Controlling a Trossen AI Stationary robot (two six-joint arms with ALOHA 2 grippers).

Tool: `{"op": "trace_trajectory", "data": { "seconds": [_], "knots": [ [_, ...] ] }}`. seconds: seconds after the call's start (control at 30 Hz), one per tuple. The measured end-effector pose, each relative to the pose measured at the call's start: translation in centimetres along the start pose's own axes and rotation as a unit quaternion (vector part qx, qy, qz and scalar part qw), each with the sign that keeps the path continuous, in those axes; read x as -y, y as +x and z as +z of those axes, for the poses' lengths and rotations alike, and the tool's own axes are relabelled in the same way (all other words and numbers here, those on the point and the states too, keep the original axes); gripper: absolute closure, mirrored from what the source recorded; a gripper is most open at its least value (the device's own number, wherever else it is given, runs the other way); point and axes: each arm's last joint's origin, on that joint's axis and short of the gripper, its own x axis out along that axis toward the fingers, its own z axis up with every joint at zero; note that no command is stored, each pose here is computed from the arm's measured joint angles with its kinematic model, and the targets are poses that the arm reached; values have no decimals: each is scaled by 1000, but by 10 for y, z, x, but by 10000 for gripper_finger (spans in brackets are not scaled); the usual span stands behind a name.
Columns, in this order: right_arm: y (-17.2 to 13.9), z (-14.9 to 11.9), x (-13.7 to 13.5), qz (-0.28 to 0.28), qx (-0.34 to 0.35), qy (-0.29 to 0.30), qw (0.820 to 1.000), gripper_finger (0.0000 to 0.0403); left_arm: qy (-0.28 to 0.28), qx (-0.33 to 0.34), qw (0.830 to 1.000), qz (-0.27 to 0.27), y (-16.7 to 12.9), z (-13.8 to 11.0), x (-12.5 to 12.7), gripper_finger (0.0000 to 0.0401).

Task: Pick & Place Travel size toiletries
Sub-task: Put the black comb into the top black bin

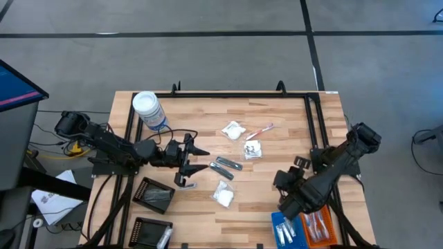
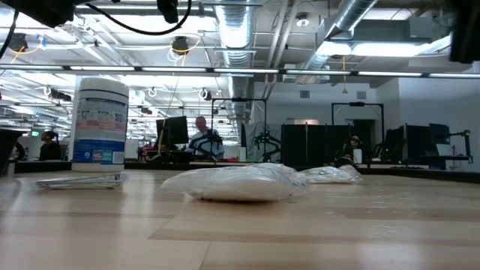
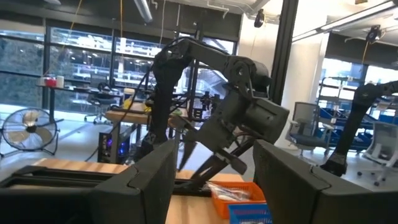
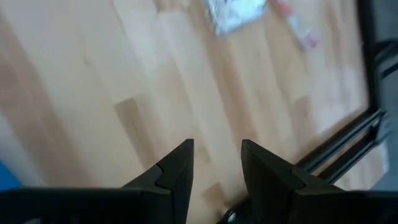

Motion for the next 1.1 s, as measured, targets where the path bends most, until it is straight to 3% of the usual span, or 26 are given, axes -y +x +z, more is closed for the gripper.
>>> {"op": "trace_trajectory", "data": {
  "seconds": [0.37, 0.67, 0.93, 1.03, 1.1],
  "knots": [
    [6, 22, 7, -58, 113, -43, 991, 276, -9, -10, 1000, -13, -2, -2, 8, 197],
    [14, 70, -4, 8, 207, -125, 970, 276, -21, -23, 999, -11, -3, -5, 15, 197],
    [12, 119, -2, 78, 317, -157, 932, 276, -35, -31, 999, -12, -4, -7, 16, 197],
    [8, 137, 0, 145, 368, -166, 903, 276, -41, -33, 999, -12, -4, -7, 16, 197],
    [4, 148, 2, 195, 411, -176, 873, 276, -41, -35, 998, -12, -4, -8, 16, 197]
  ]
}}
